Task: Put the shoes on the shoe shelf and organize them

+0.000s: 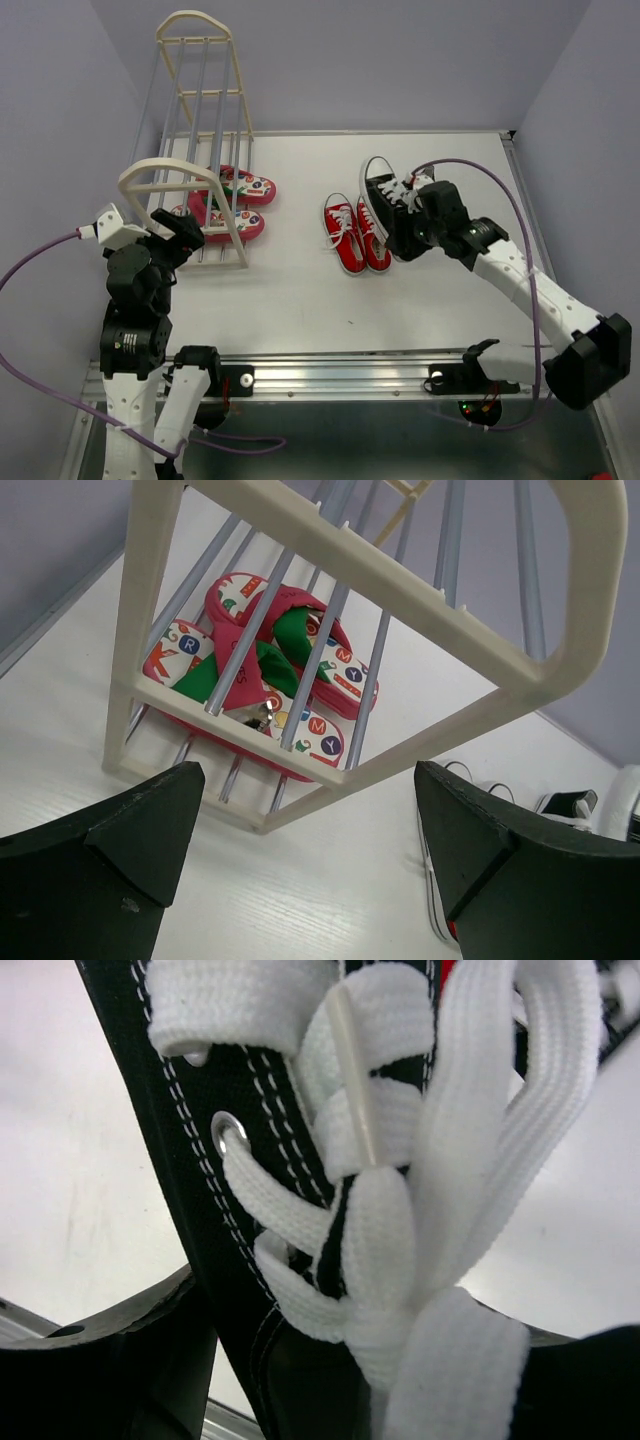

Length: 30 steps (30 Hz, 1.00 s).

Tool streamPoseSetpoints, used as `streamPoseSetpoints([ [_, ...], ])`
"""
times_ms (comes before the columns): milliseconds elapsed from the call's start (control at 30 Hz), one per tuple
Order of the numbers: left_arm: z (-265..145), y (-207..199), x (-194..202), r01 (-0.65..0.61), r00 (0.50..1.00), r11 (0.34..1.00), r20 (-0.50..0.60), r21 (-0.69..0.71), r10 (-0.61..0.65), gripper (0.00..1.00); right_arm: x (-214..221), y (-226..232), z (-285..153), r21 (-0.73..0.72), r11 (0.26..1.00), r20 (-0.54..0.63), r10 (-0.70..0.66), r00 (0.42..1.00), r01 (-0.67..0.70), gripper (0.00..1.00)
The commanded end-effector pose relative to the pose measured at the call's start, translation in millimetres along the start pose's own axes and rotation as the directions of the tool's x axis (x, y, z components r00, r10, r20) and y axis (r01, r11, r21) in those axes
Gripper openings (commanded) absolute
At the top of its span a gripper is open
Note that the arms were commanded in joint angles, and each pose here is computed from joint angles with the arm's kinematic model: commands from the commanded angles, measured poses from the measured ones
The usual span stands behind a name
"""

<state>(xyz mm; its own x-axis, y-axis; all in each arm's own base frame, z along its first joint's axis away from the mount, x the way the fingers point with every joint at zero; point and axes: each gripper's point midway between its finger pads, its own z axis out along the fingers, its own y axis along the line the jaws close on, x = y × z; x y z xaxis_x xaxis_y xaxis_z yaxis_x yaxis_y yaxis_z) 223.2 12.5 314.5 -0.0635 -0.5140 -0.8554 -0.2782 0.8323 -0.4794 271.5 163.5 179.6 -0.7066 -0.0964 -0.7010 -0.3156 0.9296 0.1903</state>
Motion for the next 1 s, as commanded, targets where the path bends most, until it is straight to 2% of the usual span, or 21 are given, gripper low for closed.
streamPoseSetpoints([
  [0, 4.2, -10.8, -7.0, -0.021, 0.999, 0.998, 0.025, 0.052, 0.020, 0.99, -68.1, 54.7, 13.2, -0.247, 0.920, 0.181, -0.264, 0.947, 0.303, 0.02],
  [33, 5.0, -10.6, -5.8, -0.031, 0.999, 0.998, 0.019, 0.051, 0.030, 0.99, -92.7, 67.6, 8.5, -0.263, 0.900, 0.232, -0.289, 0.929, 0.346, 0.02],
  [67, 4.9, -9.9, -6.5, -0.036, 0.999, 0.998, 0.020, 0.047, 0.035, 0.99, -94.1, 73.5, 25.6, -0.296, 0.867, 0.220, -0.347, 0.912, 0.402, 0.03],
  [100, 4.0, -10.0, -7.7, -0.037, 0.999, 0.998, 0.024, 0.047, 0.036, 0.99, -115.7, 88.9, 20.3, -0.317, 0.822, 0.285, -0.393, 0.874, 0.473, 0.03],
  [133, 4.0, -10.8, -7.6, -0.038, 0.999, 0.998, 0.023, 0.051, 0.037, 0.99, -124.6, 93.3, 23.5, -0.322, 0.806, 0.300, -0.411, 0.861, 0.497, 0.03],
  [200, 3.5, -12.9, -7.2, -0.040, 0.999, 0.997, 0.022, 0.065, 0.039, 0.99, -123.5, 102.6, 47.5, -0.367, 0.771, 0.263, -0.451, 0.853, 0.521, 0.04],
  [233, 3.5, -14.1, -6.1, -0.040, 0.999, 0.996, 0.019, 0.074, 0.039, 0.99, -120.7, 118.5, 52.2, -0.391, 0.724, 0.268, -0.500, 0.823, 0.567, 0.04],
  [367, 5.7, -12.8, -4.5, -0.039, 0.999, 0.997, 0.018, 0.068, 0.038, 0.99, -119.7, 152.8, 83.0, -0.430, 0.627, 0.244, -0.612, 0.753, 0.649, 0.06],
  [400, 6.0, -13.4, -4.6, -0.039, 0.999, 0.997, 0.019, 0.070, 0.038, 0.99, -133.0, 162.7, 80.0, -0.425, 0.616, 0.266, -0.615, 0.742, 0.663, 0.06],
  [433, 7.1, -13.3, -3.9, -0.040, 0.999, 0.997, 0.015, 0.068, 0.039, 0.99, -126.5, 167.1, 99.0, -0.442, 0.609, 0.238, -0.629, 0.740, 0.659, 0.06],
  [500, 8.1, -14.0, -3.2, -0.049, 0.999, 0.996, 0.013, 0.073, 0.048, 0.99, -145.2, 184.3, 98.5, -0.436, 0.587, 0.286, -0.629, 0.723, 0.682, 0.06],
  [600, 9.2, -15.6, -2.1, -0.057, 0.998, 0.995, 0.010, 0.083, 0.056, 0.99, -148.3, 209.3, 112.8, -0.451, 0.549, 0.319, -0.637, 0.701, 0.704, 0.06],
  [633, 9.5, -15.7, -1.7, -0.060, 0.998, 0.995, 0.008, 0.084, 0.059, 0.99, -160.6, 226.5, 103.9, -0.438, 0.528, 0.368, -0.634, 0.681, 0.728, 0.06],
  [733, 9.8, -15.8, 0.7, -0.062, 0.998, 0.994, 0.003, 0.090, 0.062, 0.99, -166.8, 254.6, 108.2, -0.403, 0.485, 0.419, -0.656, 0.627, 0.776, 0.06],
  [867, 9.2, -15.2, 3.9, -0.066, 0.998, 0.993, -0.004, 0.095, 0.066, 0.99, -168.5, 270.0, 122.9, -0.363, 0.494, 0.426, -0.666, 0.612, 0.790, 0.06],
  [967, 9.0, -15.2, 5.1, -0.065, 0.998, 0.993, -0.004, 0.100, 0.065, 0.99, -176.6, 280.5, 127.6, -0.352, 0.533, 0.449, -0.625, 0.638, 0.770, 0.09],
])
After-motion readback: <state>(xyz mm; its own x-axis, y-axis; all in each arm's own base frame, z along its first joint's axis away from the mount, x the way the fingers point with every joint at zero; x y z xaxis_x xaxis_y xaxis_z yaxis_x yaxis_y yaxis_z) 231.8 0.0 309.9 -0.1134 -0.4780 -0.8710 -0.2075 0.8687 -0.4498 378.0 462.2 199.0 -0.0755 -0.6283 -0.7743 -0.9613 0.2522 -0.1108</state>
